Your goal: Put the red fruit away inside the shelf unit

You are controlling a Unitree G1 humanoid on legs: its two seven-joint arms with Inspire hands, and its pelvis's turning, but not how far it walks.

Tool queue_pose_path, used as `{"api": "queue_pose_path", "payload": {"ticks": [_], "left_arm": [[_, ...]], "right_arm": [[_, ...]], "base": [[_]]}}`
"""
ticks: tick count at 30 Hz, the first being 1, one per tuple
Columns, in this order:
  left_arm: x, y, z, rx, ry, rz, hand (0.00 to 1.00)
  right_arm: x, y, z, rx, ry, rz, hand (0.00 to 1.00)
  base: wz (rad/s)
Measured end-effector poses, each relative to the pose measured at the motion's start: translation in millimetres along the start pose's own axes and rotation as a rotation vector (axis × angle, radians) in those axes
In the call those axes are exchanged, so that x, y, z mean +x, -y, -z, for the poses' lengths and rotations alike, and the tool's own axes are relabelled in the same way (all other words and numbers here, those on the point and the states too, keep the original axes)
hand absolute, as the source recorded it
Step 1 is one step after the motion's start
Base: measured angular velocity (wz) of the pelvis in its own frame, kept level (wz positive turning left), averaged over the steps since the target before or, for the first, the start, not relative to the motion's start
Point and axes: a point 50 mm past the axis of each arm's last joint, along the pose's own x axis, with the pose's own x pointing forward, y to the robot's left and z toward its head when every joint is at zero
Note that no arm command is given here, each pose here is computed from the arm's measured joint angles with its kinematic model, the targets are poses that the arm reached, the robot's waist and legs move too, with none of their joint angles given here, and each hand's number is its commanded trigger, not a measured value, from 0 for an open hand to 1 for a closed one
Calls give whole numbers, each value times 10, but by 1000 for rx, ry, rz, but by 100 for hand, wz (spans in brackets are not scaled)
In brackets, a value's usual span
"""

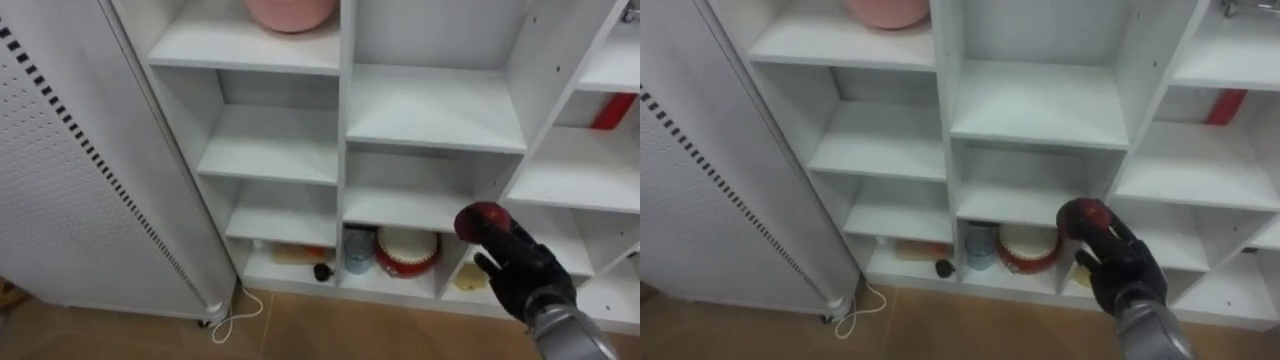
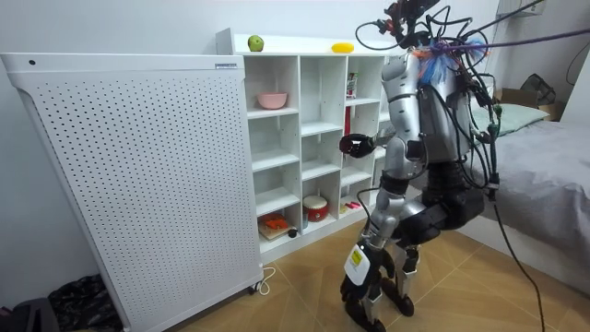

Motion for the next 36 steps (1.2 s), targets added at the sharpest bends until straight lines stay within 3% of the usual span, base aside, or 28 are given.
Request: {"api": "queue_pose_path", "payload": {"ticks": [8,19,29,36], "left_arm": [[-5,13,-47,32,10,4,0],[-40,77,-108,23,47,29,0],[-104,127,105,26,5,41,0],[-121,45,219,39,1,19,0]], "right_arm": [[35,-108,-63,172,-7,-20,100],[71,-245,-206,197,28,-18,100],[103,-434,-484,248,102,-7,100],[101,-536,-753,322,172,58,100]], "base": [[5],[7],[8],[2]]}}
